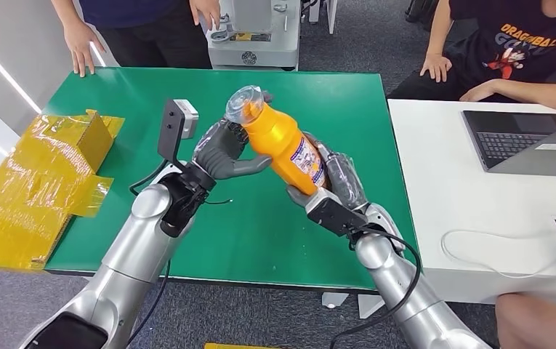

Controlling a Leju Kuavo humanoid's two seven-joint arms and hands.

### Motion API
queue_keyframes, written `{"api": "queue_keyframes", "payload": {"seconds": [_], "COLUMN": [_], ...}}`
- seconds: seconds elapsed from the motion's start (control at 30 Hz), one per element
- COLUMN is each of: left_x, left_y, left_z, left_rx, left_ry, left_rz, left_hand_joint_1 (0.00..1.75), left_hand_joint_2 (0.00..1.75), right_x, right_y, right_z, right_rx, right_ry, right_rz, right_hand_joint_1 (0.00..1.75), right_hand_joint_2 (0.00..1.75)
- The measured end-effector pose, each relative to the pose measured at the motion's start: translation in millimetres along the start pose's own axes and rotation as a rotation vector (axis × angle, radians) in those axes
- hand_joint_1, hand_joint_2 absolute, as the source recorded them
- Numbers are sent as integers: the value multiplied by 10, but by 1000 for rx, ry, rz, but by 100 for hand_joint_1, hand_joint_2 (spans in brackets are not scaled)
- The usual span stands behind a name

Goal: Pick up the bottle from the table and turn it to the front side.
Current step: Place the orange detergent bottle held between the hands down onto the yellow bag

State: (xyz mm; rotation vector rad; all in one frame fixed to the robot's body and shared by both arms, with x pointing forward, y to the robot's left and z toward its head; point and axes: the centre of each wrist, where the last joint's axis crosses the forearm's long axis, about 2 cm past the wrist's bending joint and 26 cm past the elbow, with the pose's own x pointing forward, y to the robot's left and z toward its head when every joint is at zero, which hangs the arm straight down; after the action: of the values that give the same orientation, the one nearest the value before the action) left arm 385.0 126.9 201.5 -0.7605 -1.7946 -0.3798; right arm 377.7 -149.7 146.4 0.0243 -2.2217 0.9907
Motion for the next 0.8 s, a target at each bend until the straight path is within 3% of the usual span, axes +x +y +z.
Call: {"api": "queue_keyframes", "payload": {"seconds": [0.33, 0.8], "left_x": [-123, -49], "left_y": [-239, -493], "left_z": [67, -127], "left_rx": [-40, 25], "left_ry": [11, -55], "left_rz": [24, 67], "left_hand_joint_1": [0, 0], "left_hand_joint_2": [175, 175], "right_x": [-59, -11], "right_y": [-122, -64], "right_z": [30, -156], "right_rx": [-29, -34], "right_ry": [31, 19], "right_rz": [52, 17], "right_hand_joint_1": [175, 175], "right_hand_joint_2": [175, 175]}}
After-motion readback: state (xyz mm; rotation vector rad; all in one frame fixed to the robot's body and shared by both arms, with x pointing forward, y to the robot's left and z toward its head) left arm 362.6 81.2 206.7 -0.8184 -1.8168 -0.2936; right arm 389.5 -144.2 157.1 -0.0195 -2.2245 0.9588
